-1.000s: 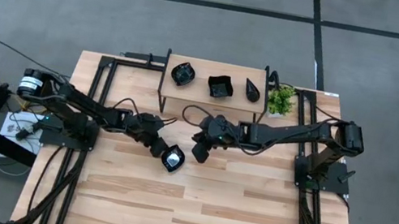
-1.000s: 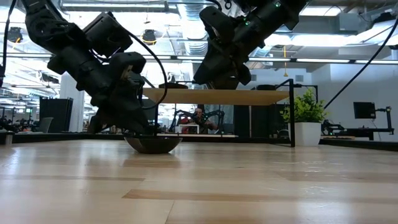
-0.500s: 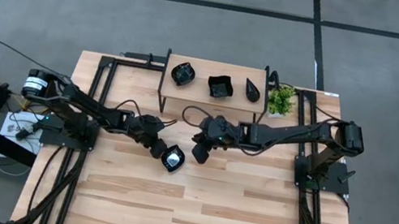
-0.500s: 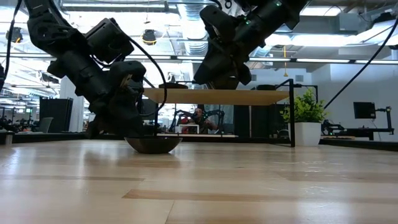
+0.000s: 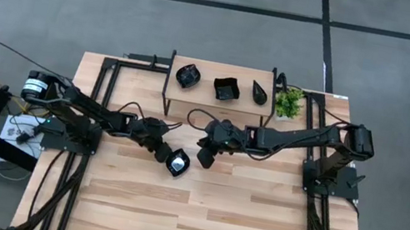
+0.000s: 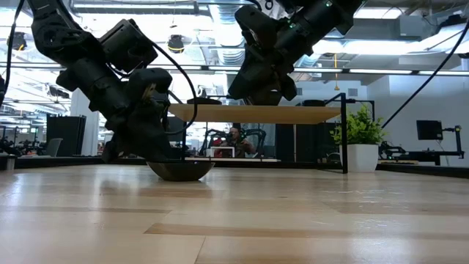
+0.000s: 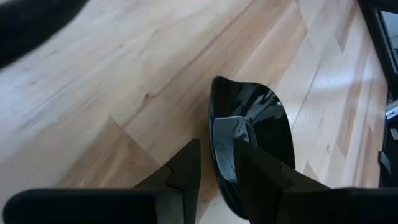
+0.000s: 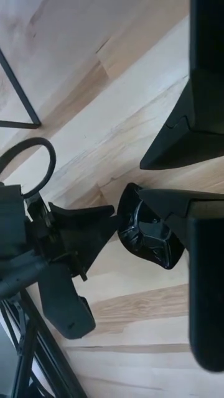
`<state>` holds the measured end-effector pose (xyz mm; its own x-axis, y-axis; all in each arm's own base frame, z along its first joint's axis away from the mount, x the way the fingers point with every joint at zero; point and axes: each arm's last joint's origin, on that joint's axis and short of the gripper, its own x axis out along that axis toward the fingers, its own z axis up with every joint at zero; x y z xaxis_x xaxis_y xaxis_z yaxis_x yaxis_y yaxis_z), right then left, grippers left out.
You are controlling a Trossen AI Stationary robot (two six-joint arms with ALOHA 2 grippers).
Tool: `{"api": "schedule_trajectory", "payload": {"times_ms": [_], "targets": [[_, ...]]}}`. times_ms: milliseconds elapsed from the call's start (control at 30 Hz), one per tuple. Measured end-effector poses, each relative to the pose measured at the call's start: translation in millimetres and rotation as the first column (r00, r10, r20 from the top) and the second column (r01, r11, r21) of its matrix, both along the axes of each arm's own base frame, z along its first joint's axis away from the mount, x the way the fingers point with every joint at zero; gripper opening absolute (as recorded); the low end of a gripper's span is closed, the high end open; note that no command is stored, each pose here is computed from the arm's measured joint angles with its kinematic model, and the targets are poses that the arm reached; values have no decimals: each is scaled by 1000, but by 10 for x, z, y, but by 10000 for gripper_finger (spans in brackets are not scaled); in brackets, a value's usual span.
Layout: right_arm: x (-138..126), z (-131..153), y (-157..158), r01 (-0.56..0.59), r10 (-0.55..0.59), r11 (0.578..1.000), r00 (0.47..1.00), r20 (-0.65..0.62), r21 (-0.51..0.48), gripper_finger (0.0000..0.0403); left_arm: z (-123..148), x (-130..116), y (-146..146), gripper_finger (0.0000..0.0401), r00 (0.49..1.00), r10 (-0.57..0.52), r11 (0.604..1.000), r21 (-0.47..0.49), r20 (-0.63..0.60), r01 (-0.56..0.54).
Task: Pick & Place Mini shaped plates
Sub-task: Stack the black leaf shaped plate on top of the black leaf shaped plate on the shelf
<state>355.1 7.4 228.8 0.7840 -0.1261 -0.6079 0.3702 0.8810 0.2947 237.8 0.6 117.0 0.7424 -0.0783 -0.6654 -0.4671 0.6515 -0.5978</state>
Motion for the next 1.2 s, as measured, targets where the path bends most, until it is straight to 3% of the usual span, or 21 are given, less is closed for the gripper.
{"api": "schedule_trajectory", "payload": {"times_ms": [933,1200], "targets": [[0,-1,28,-26,26,1000,1000,0,15,56,-2,-5,-21,97,999,-50,998,-48,-4,50],[0,-1,28,-26,26,1000,1000,0,15,56,-4,-7,-20,75,999,-50,998,-46,-6,50]]}}
